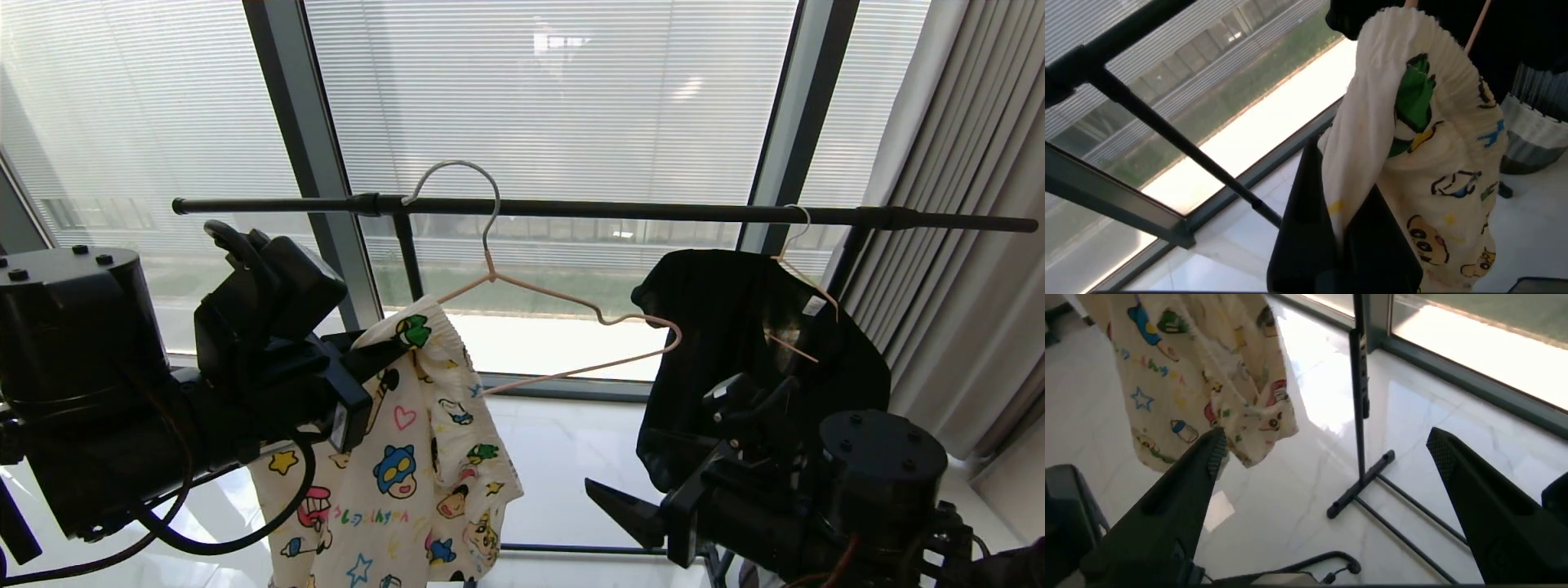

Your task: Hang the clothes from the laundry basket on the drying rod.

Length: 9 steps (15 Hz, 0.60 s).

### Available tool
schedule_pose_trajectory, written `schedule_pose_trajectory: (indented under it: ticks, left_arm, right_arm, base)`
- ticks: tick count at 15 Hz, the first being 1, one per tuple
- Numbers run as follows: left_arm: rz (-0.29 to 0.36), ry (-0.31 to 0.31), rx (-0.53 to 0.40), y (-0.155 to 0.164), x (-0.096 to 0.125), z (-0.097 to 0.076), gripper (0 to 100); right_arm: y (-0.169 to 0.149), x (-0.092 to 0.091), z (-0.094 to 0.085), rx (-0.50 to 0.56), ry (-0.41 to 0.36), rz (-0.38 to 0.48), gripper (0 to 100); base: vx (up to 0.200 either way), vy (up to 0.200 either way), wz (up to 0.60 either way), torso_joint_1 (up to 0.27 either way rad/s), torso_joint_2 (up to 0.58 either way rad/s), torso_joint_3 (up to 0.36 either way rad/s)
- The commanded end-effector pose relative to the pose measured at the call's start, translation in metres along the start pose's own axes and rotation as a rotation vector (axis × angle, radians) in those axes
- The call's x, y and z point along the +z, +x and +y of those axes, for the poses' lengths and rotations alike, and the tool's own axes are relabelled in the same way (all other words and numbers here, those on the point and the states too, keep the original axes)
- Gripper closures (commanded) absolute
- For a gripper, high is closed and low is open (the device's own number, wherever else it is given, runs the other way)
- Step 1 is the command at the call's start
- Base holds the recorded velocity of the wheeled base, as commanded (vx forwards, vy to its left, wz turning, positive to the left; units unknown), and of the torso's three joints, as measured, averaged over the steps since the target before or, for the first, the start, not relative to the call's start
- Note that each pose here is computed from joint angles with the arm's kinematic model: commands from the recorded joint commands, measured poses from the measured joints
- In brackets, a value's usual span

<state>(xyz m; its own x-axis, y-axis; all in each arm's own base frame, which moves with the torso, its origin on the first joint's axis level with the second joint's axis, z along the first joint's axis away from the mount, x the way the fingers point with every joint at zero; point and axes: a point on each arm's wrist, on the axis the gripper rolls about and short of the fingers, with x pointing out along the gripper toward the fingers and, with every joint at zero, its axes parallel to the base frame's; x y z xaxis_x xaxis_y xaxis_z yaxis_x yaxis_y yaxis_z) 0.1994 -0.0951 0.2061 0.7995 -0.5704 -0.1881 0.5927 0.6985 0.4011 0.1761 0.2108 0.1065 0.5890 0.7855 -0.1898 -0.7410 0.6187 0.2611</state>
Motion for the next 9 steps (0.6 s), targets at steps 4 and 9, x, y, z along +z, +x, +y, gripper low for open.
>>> schedule_pose_trajectory:
  ticks: [4, 9]
  left_arm:
    - [-0.041, 0.013, -0.026, -0.003, 0.01, -0.006, 100]
    - [-0.048, 0.017, -0.061, 0.0, 0.012, -0.013, 100]
  right_arm:
    - [0.052, -0.004, -0.001, -0.074, 0.084, -0.058, 0]
    - [0.058, -0.015, 0.027, 0.009, 0.068, -0.025, 0]
  base:
    - [0.0, 0.0, 0.0, 0.0, 0.0, 0.0]
    - [0.0, 0.0, 0.0, 0.0, 0.0, 0.0]
